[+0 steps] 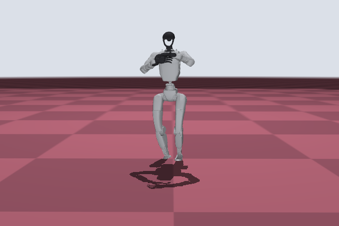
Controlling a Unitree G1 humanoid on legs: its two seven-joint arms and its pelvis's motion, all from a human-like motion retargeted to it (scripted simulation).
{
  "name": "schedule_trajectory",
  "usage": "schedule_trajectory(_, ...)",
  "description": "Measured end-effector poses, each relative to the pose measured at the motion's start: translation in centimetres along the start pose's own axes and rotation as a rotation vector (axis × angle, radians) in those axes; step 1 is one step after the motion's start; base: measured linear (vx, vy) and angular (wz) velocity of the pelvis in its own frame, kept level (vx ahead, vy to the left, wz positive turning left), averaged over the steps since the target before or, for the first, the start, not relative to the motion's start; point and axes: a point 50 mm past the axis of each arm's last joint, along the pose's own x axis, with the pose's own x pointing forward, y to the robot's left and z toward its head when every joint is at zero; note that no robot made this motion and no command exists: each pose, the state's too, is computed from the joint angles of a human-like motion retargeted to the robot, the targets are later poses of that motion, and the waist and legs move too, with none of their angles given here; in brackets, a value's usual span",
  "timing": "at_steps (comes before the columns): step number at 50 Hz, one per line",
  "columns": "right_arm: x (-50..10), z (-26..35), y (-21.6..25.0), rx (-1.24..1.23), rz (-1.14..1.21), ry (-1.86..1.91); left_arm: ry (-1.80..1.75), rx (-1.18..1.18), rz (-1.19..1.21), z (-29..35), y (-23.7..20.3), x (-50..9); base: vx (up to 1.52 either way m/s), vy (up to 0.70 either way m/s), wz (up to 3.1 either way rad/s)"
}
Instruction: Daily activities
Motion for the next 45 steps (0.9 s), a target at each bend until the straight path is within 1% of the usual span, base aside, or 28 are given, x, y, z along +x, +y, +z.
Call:
schedule_trajectory(3,-1.7,0.0,1.4,0.074,-0.066,-0.037,0.041,-0.097,0.128,-0.5,-0.4,-1.5,0.04,0.02,0.03)
schedule_trajectory(7,-3.5,-0.6,2.7,0.131,-0.184,-0.053,0.132,-0.228,0.234,-1.7,-2.1,-3.2,0.01,0.01,0.01)
schedule_trajectory(10,-4.8,-1.1,3.8,0.140,-0.272,-0.022,0.215,-0.343,0.267,-2.3,-4.4,-4.4,0.02,0.01,0.00)
schedule_trajectory(15,-6.4,-2.1,5.1,0.094,-0.405,0.069,0.339,-0.532,0.257,-2.6,-9.0,-5.8,0.05,0.06,-0.05)
schedule_trajectory(23,-8.6,-4.4,6.6,-0.029,-0.577,0.284,0.373,-0.806,0.127,0.2,-15.6,-5.8,0.08,0.08,-0.07)
schedule_trajectory(30,-10.8,-6.1,8.0,-0.088,-0.663,0.442,0.325,-0.964,-0.023,3.2,-19.4,-5.5,0.10,0.07,0.04)
schedule_trajectory(35,-11.7,-6.8,9.0,-0.069,-0.665,0.507,0.325,-1.002,-0.154,4.3,-21.6,-5.8,0.12,0.02,0.20)
schedule_trajectory(39,-12.1,-7.7,9.5,-0.033,-0.642,0.546,0.383,-0.999,-0.270,3.9,-23.5,-6.2,0.14,0.01,0.37)
schedule_trajectory(45,-13.1,-11.8,11.2,0.078,-0.586,0.709,0.580,-1.053,-0.421,3.7,-28.7,-7.4,0.18,-0.01,0.28)
